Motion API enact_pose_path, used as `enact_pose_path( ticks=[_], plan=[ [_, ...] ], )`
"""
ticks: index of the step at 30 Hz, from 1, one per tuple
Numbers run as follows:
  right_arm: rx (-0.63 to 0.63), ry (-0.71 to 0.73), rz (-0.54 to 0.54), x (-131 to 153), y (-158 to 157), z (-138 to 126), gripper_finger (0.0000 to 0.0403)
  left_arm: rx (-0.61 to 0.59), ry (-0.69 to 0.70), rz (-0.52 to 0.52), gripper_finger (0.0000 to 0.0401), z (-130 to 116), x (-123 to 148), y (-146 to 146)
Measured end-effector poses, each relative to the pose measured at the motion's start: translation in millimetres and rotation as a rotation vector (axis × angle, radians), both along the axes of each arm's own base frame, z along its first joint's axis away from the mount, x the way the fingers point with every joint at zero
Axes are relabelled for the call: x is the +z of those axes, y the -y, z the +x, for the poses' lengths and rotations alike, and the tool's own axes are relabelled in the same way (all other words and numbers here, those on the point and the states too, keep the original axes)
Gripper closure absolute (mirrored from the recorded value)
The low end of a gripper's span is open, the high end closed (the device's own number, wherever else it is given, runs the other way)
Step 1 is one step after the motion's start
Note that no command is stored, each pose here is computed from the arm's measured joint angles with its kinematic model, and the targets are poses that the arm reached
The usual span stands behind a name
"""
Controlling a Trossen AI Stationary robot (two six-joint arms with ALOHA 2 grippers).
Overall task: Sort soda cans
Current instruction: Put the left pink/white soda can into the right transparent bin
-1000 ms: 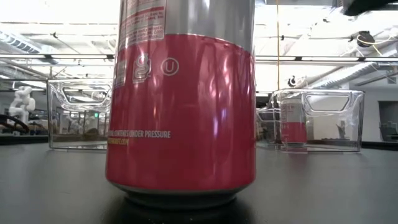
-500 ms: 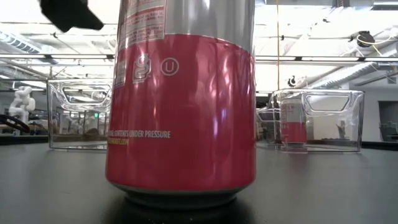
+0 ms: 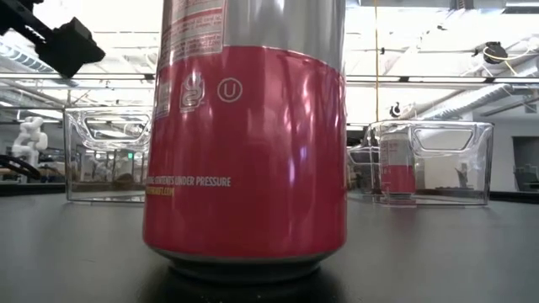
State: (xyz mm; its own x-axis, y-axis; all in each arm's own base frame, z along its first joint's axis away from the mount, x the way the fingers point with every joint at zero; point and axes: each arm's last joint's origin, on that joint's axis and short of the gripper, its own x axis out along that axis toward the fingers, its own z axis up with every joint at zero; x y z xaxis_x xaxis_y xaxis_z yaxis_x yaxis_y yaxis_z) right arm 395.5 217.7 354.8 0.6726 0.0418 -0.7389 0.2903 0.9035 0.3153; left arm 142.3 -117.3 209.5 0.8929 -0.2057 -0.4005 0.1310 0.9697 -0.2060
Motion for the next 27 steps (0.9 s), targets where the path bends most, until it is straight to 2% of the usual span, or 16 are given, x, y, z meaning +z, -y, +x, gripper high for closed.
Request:
enact_pose_path(
  ticks=[5,13,20,27],
  plan=[
    [-0.034,-0.022,0.042,-12,-2,14,0.0064,0.053,-0.009,0.075,0.0032,-13,6,-25],
    [-0.105,-0.032,0.098,-11,0,13,0.0064,0.128,0.082,0.117,0.0032,-18,13,-54],
    [-0.13,-0.034,0.115,-11,2,14,0.0064,0.184,0.178,0.084,0.0032,-17,2,-76],
    [-0.136,-0.046,0.134,-11,7,16,0.0064,0.169,0.163,0.077,0.0032,-15,-9,-95]
  ],
)
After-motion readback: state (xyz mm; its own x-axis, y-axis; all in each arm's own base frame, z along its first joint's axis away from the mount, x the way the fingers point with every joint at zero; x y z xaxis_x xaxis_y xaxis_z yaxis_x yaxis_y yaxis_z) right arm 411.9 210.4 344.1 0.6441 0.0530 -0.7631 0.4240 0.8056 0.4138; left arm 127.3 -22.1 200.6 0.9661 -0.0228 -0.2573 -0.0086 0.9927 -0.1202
